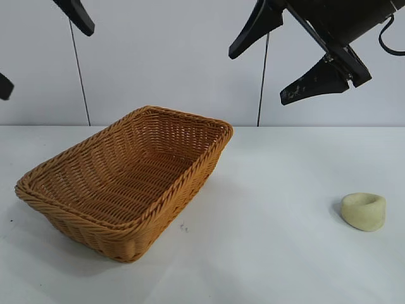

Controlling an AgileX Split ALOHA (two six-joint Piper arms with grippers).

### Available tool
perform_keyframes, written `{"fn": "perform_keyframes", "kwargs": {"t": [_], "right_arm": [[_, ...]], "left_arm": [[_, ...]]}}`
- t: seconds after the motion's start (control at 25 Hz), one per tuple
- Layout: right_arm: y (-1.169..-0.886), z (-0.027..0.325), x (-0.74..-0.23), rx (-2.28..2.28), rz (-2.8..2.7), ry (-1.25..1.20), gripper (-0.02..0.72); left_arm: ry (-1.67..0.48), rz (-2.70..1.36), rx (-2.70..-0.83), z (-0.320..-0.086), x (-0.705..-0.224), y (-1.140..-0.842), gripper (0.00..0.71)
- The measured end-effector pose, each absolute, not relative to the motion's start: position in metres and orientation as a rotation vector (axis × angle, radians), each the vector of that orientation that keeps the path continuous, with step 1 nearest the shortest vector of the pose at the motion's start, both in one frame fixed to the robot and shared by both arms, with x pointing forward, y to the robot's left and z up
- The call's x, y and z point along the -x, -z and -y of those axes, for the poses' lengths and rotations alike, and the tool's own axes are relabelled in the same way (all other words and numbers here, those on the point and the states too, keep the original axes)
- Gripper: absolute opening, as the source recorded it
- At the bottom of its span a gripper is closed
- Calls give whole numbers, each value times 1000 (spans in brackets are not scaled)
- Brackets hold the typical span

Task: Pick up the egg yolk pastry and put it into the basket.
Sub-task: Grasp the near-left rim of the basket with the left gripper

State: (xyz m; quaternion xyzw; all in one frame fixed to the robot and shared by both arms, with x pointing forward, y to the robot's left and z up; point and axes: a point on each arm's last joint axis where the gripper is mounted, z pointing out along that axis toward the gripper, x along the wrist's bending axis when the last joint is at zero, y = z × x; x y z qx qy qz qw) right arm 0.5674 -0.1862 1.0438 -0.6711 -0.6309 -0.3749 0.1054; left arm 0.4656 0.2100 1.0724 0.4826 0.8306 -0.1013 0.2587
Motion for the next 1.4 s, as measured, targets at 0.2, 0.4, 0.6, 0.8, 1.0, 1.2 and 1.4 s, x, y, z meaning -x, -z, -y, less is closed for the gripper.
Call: {"fn": "perform_keyframes", "kwargs": {"t": [0.2,0.4,0.6,0.8,1.0,1.2,1.4], "right_arm": [[-1044,186,-567,1977,1855,1107,655],[-1044,186,-568,1979,1854,1109,655],[-1044,186,-568,1979,1854,1109,655],[-1044,186,-568,1979,1850,1111,655],[-1044,186,-568,1979,1849,1111,655],[-1044,186,-567,1976,1849,1107,655],[-1044,186,-567,1976,1849,1107,655]], "left_arm": [[335,-2354,-1202,-206,-445,-1052,692],[363,-2323,-1205,-174,-436,-1042,692],[268,-2455,-1128,-166,-448,-1020,692],[194,-2532,-976,-162,-469,-996,692],[182,-2567,-908,-153,-488,-963,692],[166,-2594,-838,-151,-506,-928,692],[135,-2651,-768,-167,-517,-911,692]]}}
